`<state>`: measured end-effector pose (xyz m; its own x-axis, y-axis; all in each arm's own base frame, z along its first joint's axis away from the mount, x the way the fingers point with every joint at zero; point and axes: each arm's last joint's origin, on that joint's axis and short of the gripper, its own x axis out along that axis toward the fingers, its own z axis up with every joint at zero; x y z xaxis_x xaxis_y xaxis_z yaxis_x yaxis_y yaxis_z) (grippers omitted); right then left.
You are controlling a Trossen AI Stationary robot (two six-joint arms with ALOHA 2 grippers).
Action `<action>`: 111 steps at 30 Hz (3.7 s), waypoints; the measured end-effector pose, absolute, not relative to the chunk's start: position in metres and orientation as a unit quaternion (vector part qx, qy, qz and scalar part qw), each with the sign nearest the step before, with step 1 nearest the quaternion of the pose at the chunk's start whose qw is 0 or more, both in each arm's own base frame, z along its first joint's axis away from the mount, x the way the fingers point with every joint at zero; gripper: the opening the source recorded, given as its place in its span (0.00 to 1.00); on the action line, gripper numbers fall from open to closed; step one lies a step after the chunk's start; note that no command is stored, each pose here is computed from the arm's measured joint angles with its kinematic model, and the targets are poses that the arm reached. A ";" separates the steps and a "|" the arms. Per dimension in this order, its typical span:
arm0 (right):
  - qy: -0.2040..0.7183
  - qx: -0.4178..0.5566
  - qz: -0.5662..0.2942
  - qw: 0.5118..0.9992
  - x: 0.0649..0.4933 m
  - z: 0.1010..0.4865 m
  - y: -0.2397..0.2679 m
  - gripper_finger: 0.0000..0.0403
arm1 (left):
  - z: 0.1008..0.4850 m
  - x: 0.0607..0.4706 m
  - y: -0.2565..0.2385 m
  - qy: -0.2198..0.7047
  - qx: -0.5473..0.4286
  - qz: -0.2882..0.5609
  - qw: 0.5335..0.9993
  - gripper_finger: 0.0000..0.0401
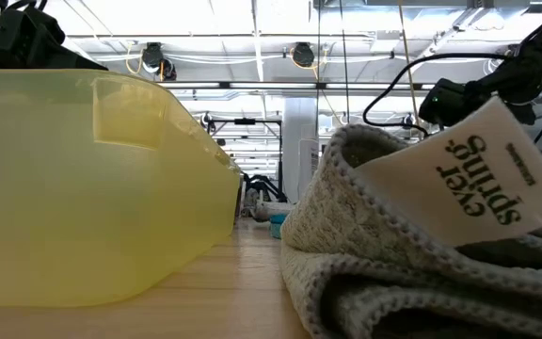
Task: Pick & Place Kitchen Items
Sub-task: Put the green towel into the yellow bin
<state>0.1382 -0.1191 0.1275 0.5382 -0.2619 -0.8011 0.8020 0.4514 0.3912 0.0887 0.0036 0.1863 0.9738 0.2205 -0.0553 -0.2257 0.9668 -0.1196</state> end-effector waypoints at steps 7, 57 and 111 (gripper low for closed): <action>0.345 0.373 -0.330 0.796 0.139 0.128 -0.120 0.30 | 0.186 0.089 0.004 0.021 -0.063 0.112 0.991 0.93; 0.144 0.041 0.020 0.989 0.142 0.270 -0.016 0.00 | 0.186 0.089 0.004 0.021 -0.063 0.112 0.991 0.93; 0.258 -0.093 0.145 0.951 0.210 0.252 0.035 0.00 | 0.250 0.183 0.011 -0.057 -0.262 0.092 0.959 0.93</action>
<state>0.2100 0.0352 0.2519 0.8243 0.2284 -0.5180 -0.3247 0.9403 -0.1021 0.1834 0.0115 0.2497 0.9764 0.2070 0.0611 -0.1471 0.8455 -0.5133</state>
